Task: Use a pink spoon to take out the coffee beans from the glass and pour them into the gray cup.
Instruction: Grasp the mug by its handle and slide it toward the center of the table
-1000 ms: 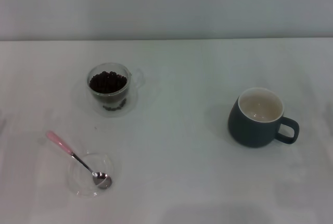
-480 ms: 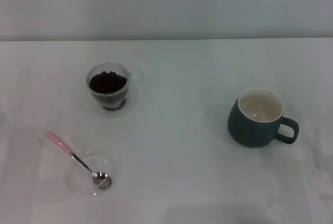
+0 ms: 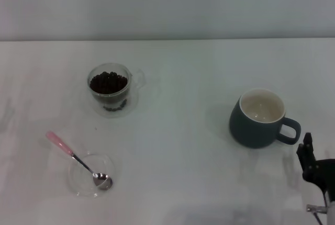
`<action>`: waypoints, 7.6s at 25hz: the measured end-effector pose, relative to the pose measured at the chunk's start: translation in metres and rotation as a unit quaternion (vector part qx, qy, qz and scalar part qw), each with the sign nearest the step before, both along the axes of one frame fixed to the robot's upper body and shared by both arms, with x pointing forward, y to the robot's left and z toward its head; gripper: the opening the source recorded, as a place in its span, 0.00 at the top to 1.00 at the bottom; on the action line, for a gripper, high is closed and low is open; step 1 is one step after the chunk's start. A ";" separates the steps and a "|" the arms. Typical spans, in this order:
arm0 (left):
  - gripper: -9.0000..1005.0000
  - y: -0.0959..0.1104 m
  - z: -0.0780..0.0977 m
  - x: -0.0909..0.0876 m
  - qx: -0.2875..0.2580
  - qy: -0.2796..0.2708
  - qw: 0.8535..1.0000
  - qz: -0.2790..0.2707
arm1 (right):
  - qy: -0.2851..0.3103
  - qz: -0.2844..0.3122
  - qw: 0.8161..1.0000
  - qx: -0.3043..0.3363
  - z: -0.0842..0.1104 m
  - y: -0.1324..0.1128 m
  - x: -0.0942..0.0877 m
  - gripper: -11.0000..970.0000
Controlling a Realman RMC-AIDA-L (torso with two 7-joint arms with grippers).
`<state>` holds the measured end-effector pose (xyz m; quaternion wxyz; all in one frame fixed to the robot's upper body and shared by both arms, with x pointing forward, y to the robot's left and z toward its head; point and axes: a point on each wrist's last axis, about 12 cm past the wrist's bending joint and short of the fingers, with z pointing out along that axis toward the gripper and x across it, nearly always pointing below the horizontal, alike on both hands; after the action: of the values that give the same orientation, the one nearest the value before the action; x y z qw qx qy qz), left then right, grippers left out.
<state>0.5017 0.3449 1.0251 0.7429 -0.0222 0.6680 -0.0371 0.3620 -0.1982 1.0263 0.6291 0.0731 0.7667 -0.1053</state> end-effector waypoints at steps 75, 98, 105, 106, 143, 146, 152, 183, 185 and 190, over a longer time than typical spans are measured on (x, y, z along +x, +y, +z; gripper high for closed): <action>0.12 0.011 0.000 -0.008 -0.017 -0.010 0.999 0.040 | 0.048 0.109 0.993 -0.006 -0.029 -0.019 0.101 0.92; 0.12 0.008 0.000 -0.006 -0.017 -0.010 0.999 0.033 | 0.030 0.286 0.957 -0.042 -0.035 -0.001 0.109 0.96; 0.12 0.008 -0.001 -0.008 -0.017 -0.009 0.999 0.033 | 0.030 0.340 0.940 -0.025 -0.039 0.002 0.104 0.93; 0.12 0.008 -0.001 -0.008 -0.017 -0.009 0.999 0.033 | 0.031 0.348 0.937 -0.021 -0.040 0.002 0.103 0.93; 0.12 0.003 0.002 -0.008 -0.014 -0.022 1.000 0.015 | 0.032 0.344 0.938 0.030 -0.046 -0.008 0.082 0.42; 0.12 0.003 0.003 -0.007 -0.014 -0.022 1.000 0.014 | 0.034 0.341 0.939 0.032 -0.047 -0.009 0.079 0.42; 0.12 0.004 0.003 -0.006 -0.013 -0.023 1.000 0.014 | 0.025 0.339 0.939 0.056 -0.045 -0.007 0.076 0.42; 0.12 0.008 0.004 -0.008 -0.010 -0.027 0.999 0.021 | 0.035 0.311 0.945 0.097 -0.045 -0.008 0.087 0.43; 0.12 0.008 0.004 -0.009 -0.011 -0.027 0.999 0.022 | 0.035 0.309 0.945 0.099 -0.046 -0.009 0.086 0.42; 0.12 0.007 0.003 -0.009 -0.014 -0.025 0.999 0.022 | 0.039 0.309 0.945 0.100 -0.048 -0.012 0.080 0.42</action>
<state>0.4925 0.3519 1.0280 0.7596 -0.0465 0.6480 -0.0301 0.4424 -0.2099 0.9787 0.5899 -0.1095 0.7820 0.1687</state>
